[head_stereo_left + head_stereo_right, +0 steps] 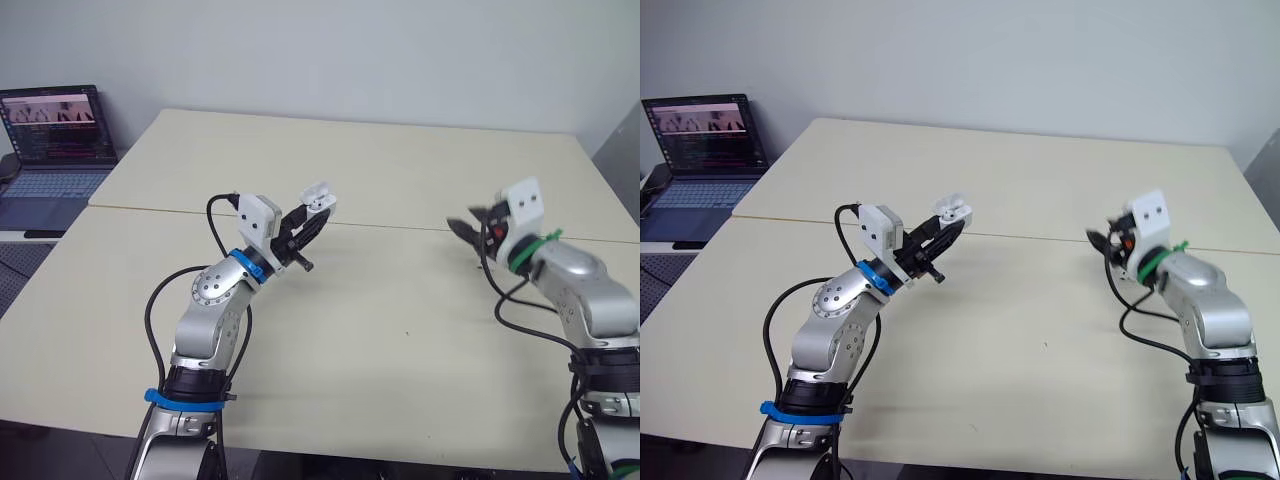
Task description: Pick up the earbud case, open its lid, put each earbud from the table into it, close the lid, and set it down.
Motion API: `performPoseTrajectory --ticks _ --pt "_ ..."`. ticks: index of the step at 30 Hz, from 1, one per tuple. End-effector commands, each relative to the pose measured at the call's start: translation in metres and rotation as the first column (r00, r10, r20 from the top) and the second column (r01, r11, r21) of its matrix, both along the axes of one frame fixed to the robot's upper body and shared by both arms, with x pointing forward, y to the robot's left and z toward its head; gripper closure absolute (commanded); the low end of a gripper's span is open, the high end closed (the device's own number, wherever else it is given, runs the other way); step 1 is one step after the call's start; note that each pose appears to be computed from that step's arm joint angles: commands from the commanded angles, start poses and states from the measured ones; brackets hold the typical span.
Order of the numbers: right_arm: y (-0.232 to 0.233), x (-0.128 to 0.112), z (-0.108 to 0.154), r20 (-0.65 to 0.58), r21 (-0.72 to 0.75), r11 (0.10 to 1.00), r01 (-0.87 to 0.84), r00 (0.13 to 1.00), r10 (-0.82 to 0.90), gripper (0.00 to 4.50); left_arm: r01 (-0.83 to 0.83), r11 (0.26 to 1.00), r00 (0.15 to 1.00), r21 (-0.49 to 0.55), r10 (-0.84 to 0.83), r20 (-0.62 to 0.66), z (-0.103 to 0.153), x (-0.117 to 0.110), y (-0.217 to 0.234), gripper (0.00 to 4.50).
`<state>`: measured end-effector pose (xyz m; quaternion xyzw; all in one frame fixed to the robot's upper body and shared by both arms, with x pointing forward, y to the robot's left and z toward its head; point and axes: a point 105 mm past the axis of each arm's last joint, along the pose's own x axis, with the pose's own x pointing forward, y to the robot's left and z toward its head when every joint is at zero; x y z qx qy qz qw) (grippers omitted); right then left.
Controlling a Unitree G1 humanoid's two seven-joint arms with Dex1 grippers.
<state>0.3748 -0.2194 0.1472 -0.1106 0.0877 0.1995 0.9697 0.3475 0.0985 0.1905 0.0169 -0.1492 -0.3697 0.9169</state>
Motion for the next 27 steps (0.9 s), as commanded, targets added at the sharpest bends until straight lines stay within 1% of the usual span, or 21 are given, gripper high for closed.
performPoseTrajectory --ticks 1,8,13,21,27 --pt "-0.015 0.003 0.005 0.043 -0.05 0.999 -0.02 0.999 0.022 2.03 0.024 1.0 0.997 -0.018 -0.023 0.07 0.021 -0.009 -0.005 3.71" --pt "-0.03 0.002 -0.018 -0.056 -0.046 0.998 -0.05 0.997 0.047 2.03 0.028 0.999 0.998 -0.018 -0.027 0.064 0.021 -0.013 -0.006 3.71" --pt "-0.031 0.002 -0.026 -0.1 -0.039 0.997 -0.063 0.993 0.059 2.03 0.025 1.0 0.998 -0.016 -0.024 0.065 0.022 -0.012 -0.005 3.71" --pt "-0.045 -0.004 -0.04 -0.162 -0.098 0.994 -0.038 0.986 0.022 2.03 0.023 1.0 0.998 -0.009 -0.022 0.063 0.021 -0.013 -0.003 3.71" --pt "-0.047 -0.004 -0.044 -0.171 -0.088 0.996 -0.024 0.985 0.009 2.03 0.03 1.0 0.997 -0.008 -0.029 0.066 0.022 -0.012 -0.005 3.71"
